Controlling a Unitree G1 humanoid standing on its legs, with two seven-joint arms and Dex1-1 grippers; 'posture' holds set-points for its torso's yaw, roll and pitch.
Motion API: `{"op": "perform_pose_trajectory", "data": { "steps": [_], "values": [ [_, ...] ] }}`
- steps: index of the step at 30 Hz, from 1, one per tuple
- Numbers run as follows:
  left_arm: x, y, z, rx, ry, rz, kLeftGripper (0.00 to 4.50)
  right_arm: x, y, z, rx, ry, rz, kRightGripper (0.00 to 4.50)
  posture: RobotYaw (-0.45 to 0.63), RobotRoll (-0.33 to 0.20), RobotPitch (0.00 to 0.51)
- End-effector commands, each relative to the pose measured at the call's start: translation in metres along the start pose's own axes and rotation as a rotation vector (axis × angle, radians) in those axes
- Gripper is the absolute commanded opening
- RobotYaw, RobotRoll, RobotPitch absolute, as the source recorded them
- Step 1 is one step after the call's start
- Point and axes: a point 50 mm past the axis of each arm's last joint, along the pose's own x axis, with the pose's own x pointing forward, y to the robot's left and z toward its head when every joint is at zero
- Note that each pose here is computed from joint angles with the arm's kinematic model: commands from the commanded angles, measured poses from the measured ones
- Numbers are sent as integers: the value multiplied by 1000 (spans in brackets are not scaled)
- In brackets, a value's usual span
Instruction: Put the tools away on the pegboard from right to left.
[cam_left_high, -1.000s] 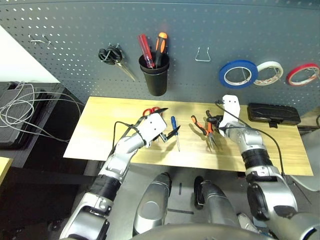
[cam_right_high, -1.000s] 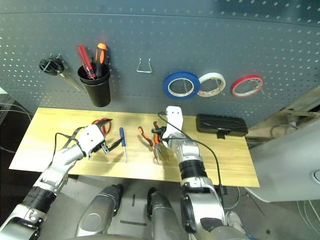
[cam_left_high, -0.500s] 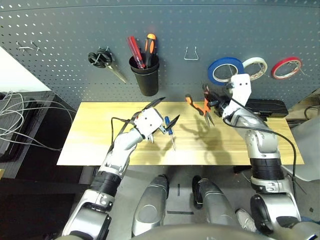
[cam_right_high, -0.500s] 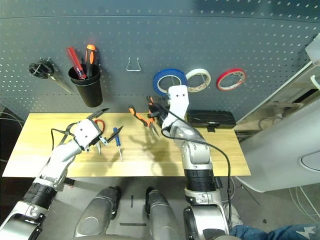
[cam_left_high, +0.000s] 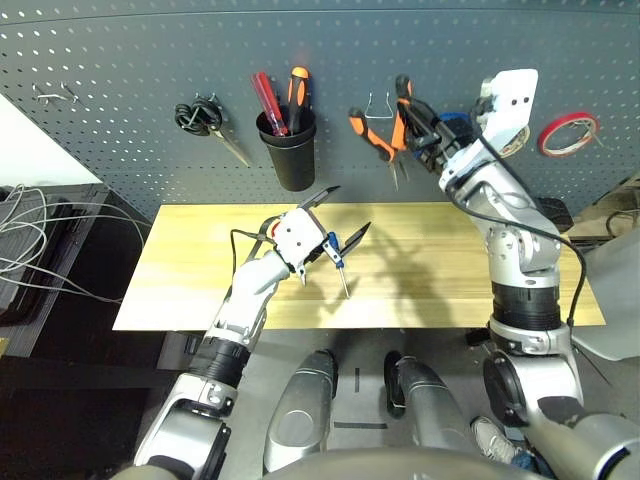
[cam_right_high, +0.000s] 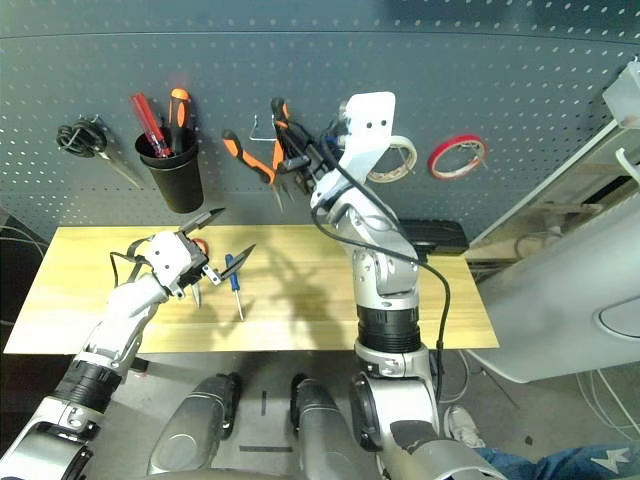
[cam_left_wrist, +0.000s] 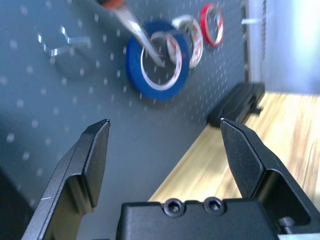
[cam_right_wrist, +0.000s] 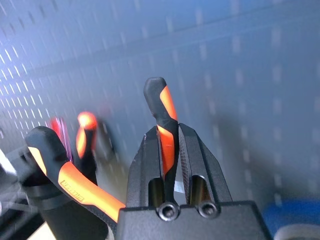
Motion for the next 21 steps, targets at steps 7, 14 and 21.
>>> {"op": "perform_pose_trajectory", "data": {
  "steps": [7, 14, 21],
  "values": [
    [21, 13, 20, -81, -49, 68, 4500, 27, -3, 28, 0, -205, -45, 250, 172, 0, 192],
    [27, 22, 28, -138, -58, 114, 4500, 42, -9, 30, -44, -299, -80, 250, 194, 0, 202],
    [26, 23, 31, -171, -51, 129, 4500, 49, -12, 19, -64, -325, -106, 250, 212, 0, 210]
  ]
}}
